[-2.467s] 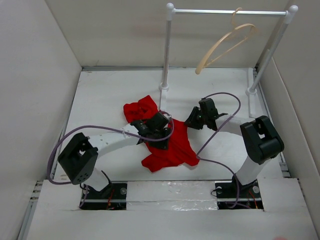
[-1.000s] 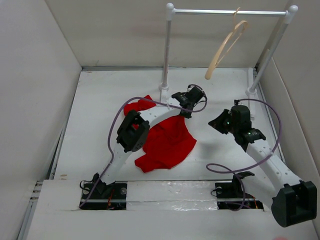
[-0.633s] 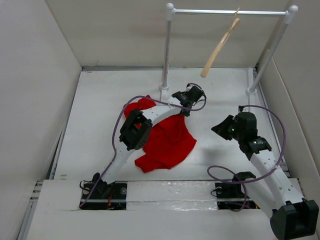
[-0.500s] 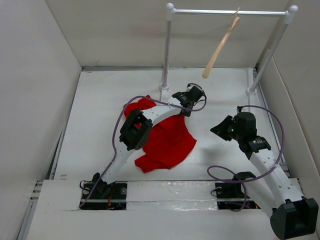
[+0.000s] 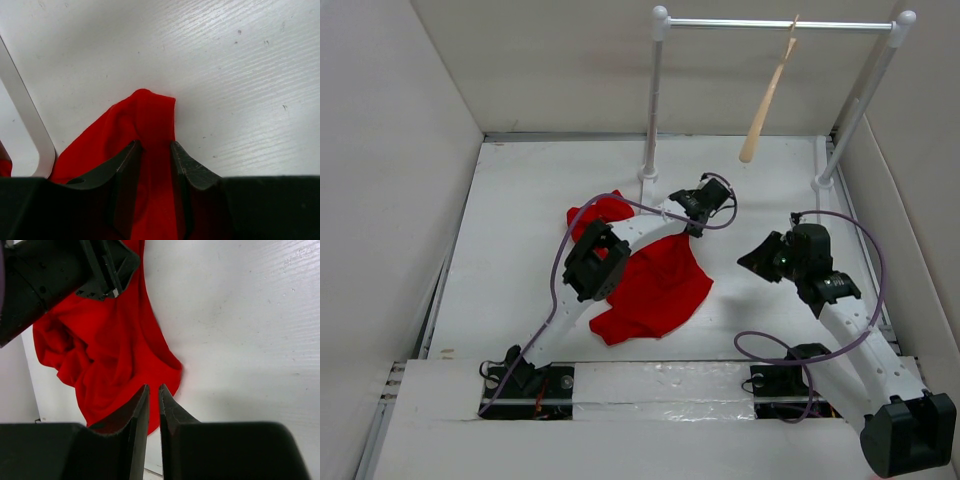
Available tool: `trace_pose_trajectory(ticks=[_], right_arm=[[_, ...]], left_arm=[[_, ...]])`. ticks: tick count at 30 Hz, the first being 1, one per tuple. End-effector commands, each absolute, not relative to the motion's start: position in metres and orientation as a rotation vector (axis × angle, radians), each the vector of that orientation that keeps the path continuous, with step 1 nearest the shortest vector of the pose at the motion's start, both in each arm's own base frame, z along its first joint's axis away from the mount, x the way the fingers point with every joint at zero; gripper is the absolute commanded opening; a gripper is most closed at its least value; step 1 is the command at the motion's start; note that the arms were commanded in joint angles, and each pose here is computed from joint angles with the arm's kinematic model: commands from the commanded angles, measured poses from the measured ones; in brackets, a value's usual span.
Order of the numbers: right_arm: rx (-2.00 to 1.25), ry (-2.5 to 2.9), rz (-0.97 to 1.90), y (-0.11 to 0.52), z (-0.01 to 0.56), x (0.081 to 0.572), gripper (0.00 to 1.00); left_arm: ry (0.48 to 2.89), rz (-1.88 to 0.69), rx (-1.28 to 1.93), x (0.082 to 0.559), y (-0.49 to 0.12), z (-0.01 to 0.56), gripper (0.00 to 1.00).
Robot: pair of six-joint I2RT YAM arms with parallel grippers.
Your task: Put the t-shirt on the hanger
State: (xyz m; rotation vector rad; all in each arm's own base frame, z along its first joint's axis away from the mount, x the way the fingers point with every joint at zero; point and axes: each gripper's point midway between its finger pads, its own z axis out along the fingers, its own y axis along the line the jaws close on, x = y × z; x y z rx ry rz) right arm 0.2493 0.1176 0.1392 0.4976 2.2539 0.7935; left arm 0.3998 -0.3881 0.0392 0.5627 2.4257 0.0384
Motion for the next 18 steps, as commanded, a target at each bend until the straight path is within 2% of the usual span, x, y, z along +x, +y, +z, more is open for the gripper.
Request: trace_pose_trajectory(ticks=[1,12,15,18], right_arm=[[0.47,2.245,0.81,0.119,0.142,0.251,0.19],[0.464,2.246,0.817,0.12,0.142,0.253,0.22],[0.461,2.245,0.818,0.121,0.142,0.253,0.23],[0.461,2.247,0.82,0.121,0.142,0.254,0.23]], left_arm=[[2.361,0.045,0.561,0.41,-0.391,0.058,0.26],[2.363,0.066,0.602,0.412,-0.393,0.045,0.24],[2.377,0.058,0.615,0.409,-0.394,0.039,0.3],[2.384,0.04,0.619,0.408,-0.396,0.039,0.3]])
